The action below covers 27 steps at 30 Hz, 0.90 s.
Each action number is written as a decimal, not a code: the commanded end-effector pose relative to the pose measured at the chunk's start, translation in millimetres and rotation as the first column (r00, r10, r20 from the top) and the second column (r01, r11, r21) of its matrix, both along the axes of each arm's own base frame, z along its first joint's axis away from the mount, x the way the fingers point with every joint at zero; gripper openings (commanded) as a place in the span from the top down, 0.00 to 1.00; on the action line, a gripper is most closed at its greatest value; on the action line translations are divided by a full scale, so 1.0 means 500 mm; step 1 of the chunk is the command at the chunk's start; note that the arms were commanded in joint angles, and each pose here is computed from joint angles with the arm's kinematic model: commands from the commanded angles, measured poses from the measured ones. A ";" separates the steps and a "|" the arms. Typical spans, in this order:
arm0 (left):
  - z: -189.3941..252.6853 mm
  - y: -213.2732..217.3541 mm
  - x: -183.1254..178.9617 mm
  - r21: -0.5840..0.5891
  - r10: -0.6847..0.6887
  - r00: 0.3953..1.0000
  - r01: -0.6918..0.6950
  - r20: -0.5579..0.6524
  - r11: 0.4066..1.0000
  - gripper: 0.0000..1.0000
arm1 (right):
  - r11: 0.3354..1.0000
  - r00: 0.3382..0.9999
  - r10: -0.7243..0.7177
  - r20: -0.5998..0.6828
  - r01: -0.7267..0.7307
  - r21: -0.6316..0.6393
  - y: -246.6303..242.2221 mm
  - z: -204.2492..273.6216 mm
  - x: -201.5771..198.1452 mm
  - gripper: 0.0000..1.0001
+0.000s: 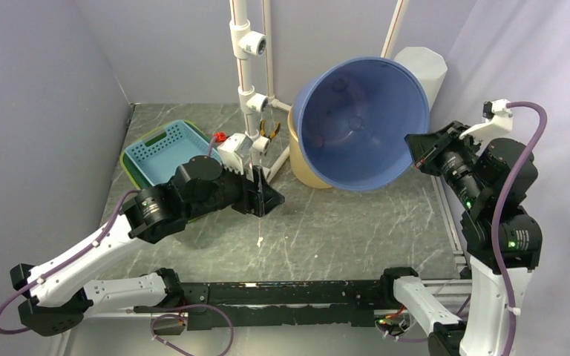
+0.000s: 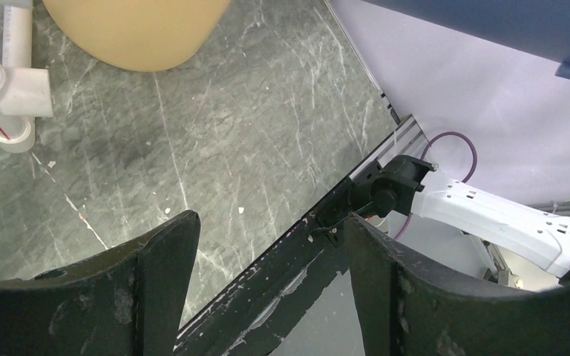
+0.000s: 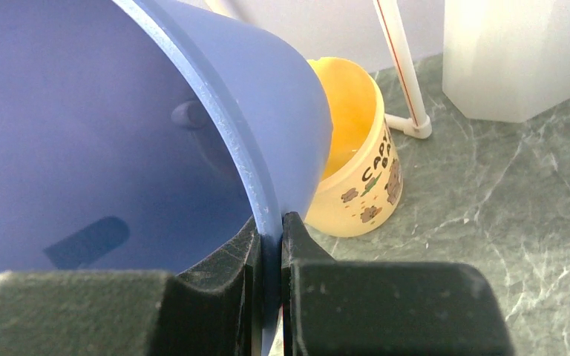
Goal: Turn the large container upside down
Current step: Pick up the container from the container, then turn the container upside down at the center of the board.
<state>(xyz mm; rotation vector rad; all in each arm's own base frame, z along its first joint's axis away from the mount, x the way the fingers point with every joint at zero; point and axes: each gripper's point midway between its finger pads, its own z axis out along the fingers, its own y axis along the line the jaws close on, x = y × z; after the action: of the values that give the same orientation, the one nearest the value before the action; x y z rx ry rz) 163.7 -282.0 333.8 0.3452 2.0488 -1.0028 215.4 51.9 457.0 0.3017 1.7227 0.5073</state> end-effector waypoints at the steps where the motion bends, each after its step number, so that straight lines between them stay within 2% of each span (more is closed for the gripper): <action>1: 0.038 0.014 -0.003 -0.082 0.030 0.999 -0.028 0.031 0.996 0.24 | 0.997 0.965 0.077 0.250 -0.074 -0.019 0.020 0.132 -0.065 1.00; 6: 0.039 0.035 -0.011 -0.079 0.050 0.999 -0.048 0.018 0.996 0.23 | 0.978 0.944 0.203 0.261 -0.184 -0.094 0.052 0.137 -0.113 1.00; 11: 0.032 0.077 -0.024 -0.080 0.095 0.995 -0.095 -0.007 0.992 0.22 | 0.958 0.950 0.273 0.150 -0.253 -0.138 0.066 0.082 -0.129 1.00; 16: 0.030 0.127 -0.048 -0.084 0.123 0.992 -0.124 -0.014 0.989 0.21 | 0.899 0.902 0.432 0.028 -0.427 -0.098 0.116 0.015 -0.155 1.00; 23: 0.074 0.180 -0.076 -0.081 0.100 0.993 -0.095 0.067 0.992 0.18 | 0.909 0.892 0.412 -0.188 -0.415 0.022 0.115 -0.119 -0.144 1.00; 27: 0.091 0.193 -0.089 -0.105 0.089 0.992 -0.080 0.088 0.991 0.17 | 0.921 0.884 0.379 -0.273 -0.389 0.020 0.101 -0.185 -0.156 1.00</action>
<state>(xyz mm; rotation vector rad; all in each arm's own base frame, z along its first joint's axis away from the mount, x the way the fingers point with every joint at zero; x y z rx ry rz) 124.6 -195.8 363.4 0.2230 1.9628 -1.0106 145.0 101.2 364.3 -0.0189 2.0980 0.7305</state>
